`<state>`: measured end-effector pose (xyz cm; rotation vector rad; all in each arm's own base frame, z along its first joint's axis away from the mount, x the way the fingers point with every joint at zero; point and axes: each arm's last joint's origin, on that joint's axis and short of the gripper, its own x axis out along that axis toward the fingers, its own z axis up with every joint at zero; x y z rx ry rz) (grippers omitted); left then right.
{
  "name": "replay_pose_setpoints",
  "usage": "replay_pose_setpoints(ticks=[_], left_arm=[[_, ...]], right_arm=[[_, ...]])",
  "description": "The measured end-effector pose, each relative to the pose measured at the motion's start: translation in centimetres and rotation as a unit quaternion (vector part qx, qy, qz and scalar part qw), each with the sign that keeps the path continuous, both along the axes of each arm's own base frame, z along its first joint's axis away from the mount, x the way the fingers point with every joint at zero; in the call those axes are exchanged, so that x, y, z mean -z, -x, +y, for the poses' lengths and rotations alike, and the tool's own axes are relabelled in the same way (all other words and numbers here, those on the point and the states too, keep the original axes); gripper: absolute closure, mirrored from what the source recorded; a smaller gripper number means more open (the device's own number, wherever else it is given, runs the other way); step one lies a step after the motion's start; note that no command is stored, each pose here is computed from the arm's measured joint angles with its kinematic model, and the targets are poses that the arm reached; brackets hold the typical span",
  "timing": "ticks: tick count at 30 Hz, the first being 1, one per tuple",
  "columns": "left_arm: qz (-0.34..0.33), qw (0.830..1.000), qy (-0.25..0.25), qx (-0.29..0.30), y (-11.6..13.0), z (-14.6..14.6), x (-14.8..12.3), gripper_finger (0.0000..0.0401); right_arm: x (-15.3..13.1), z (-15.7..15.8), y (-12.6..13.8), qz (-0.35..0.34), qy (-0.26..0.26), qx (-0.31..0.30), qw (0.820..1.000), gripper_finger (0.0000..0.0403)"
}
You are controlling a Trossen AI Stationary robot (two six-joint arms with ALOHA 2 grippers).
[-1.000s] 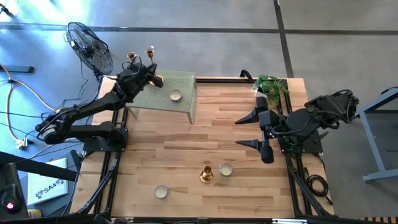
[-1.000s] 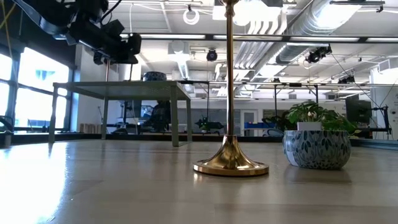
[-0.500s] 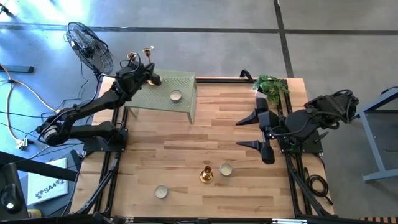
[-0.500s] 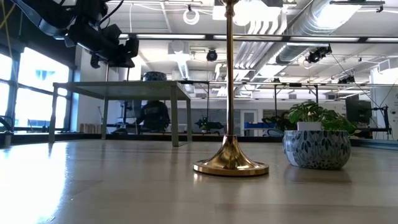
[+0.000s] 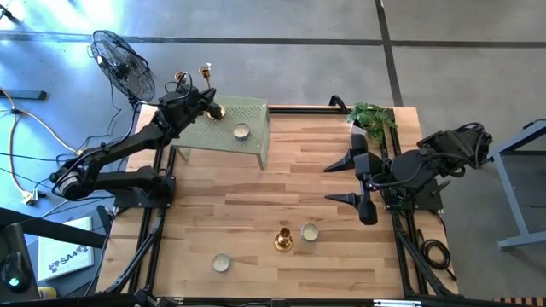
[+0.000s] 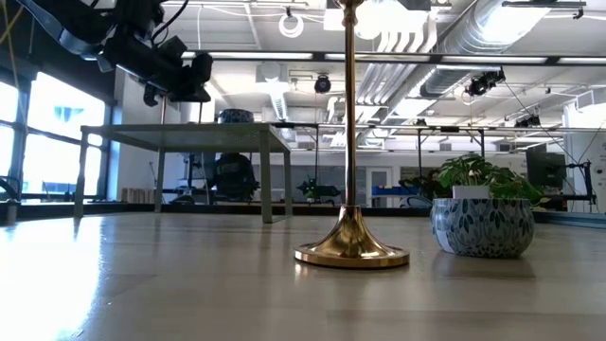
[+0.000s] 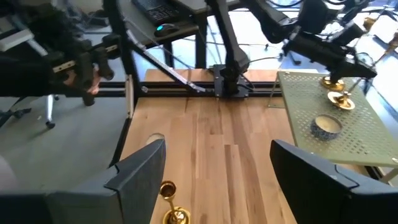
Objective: Pick & Place candle stick holders
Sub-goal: Put the right gold candle holder on the shelf, then put the right blue patterned round candle on the shelf
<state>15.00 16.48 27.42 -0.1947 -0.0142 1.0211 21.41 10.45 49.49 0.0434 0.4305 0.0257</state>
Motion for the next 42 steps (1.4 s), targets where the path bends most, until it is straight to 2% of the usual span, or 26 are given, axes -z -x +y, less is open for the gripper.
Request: replay_pose_setpoints(ticks=[5,11,23,34,42], left_arm=[[0.002,1.0,0.002,-0.014,0.1,0.0,0.1,0.0386],[0.034,0.999,-0.012,0.005,0.0,0.0,0.1,0.0384],[0.061,0.998,0.011,0.016,0.0,-0.1,0.9,0.031],[0.062,0.997,0.018,0.042,-0.1,-0.2,1.0,0.0296],[0.052,0.997,0.033,0.04,-0.1,-0.2,1.1,0.0253]], right_arm=[[0.0,0.0,0.0,0.002,0.0,-0.004,1.0,0.0118],[0.1,0.0,0.0,0.004,-0.001,-0.003,1.0,0.0118],[0.1,0.0,0.0,0.004,-0.001,-0.003,1.0,0.0118],[0.1,0.0,0.1,0.006,0.004,-0.001,1.0,0.0118],[0.1,0.0,0.1,0.007,0.001,-0.002,1.0,0.0118]])
